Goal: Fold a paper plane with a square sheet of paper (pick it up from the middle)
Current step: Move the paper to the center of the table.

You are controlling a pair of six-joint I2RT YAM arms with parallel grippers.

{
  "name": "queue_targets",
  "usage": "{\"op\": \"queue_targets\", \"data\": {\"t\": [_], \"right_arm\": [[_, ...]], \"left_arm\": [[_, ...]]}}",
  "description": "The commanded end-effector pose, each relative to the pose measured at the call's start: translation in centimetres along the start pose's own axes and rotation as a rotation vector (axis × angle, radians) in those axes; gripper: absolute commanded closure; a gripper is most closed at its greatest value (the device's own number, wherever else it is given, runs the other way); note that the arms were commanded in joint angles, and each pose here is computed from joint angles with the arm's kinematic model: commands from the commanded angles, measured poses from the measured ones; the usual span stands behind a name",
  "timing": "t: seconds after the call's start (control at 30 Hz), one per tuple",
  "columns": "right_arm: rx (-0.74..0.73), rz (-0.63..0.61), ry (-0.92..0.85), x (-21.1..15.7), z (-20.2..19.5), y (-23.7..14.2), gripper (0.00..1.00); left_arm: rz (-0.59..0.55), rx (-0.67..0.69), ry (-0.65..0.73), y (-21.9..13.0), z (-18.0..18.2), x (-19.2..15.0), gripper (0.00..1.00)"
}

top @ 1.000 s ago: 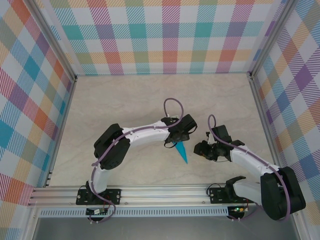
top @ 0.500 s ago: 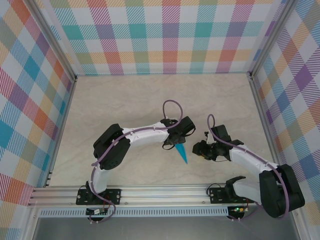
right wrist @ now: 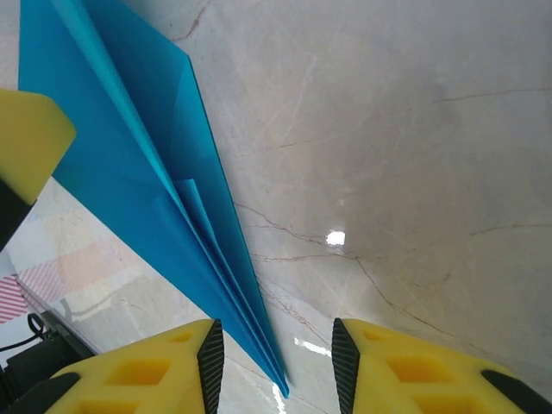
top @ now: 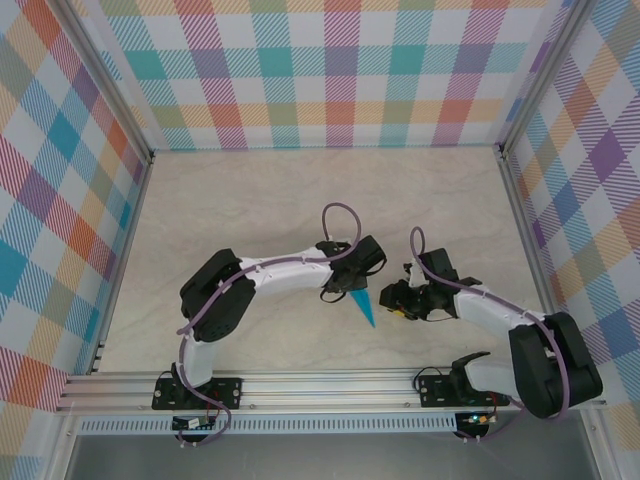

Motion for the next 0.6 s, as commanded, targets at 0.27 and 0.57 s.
{"op": "queue_targets", "data": {"t": [0.27,0.57], "right_arm": [[0.096,0.083,-0.101,0.6,3.4,1.2,0.56],[0.106,0.154,-0.141,1.0,4.6,2.9,0.55]], "left_arm": [[-0.037,-0.011,-0.011,-1.3,1.6,-0.5,0.69],[-0.045,-0.001,-0.008,-1.5,1.9,-0.5,0.7]]}}
Point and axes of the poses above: each hand's point on the last joint's axis, 136 mm out from that joint toward the fingers, its own y axis out along the fingers, its own z axis along the line the jaws close on, x = y × z, the point moved 5 cm from there along -y, back along the fingers, and after that the axes turned 14 degrees about y, right-handed, at the moved point
